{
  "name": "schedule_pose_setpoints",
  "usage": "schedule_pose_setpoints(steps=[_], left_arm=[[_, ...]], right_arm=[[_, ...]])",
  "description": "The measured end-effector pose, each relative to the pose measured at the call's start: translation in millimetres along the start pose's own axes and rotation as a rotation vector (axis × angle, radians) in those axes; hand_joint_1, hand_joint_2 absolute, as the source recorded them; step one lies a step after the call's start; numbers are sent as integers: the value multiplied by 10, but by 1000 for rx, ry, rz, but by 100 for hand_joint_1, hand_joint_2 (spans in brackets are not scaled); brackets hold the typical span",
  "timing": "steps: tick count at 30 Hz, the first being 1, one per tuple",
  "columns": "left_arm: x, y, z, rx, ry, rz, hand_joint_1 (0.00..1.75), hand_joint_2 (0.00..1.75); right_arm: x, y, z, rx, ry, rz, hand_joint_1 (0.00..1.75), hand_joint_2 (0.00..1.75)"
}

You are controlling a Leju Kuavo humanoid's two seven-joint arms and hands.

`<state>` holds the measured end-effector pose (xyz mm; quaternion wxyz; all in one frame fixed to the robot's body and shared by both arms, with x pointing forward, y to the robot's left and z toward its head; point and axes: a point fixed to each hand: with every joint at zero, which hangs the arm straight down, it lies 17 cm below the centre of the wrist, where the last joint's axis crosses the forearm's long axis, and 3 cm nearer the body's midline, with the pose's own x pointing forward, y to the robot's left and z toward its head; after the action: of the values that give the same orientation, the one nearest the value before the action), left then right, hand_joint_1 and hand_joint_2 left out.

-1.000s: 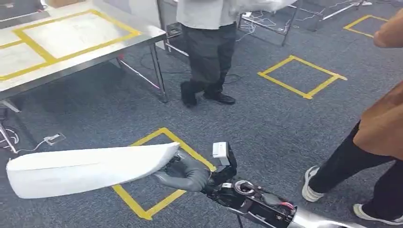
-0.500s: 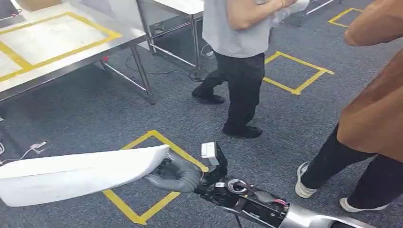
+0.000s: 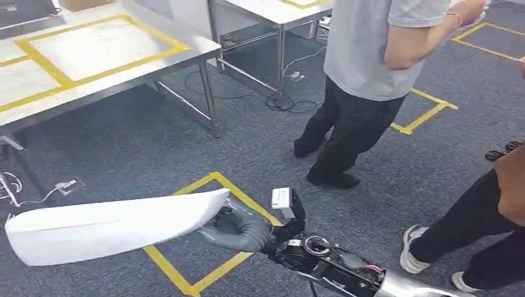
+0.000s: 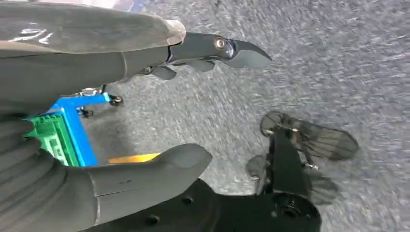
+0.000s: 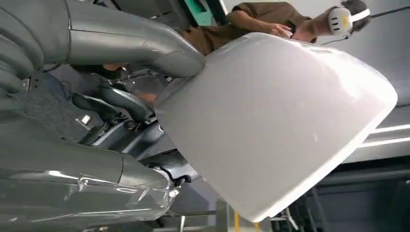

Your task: Take the parts from the cabinet and place them on the table.

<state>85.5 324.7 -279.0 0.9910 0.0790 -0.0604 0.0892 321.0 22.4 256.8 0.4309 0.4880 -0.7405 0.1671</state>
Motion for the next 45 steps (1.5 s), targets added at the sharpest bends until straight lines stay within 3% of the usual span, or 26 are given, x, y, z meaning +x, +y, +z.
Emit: schedule_pose_setpoints(steps=[45], left_arm=[[4, 67, -8, 11, 4, -1, 0, 175]], right_arm=[[69, 19, -26, 3, -21, -8, 175, 175]])
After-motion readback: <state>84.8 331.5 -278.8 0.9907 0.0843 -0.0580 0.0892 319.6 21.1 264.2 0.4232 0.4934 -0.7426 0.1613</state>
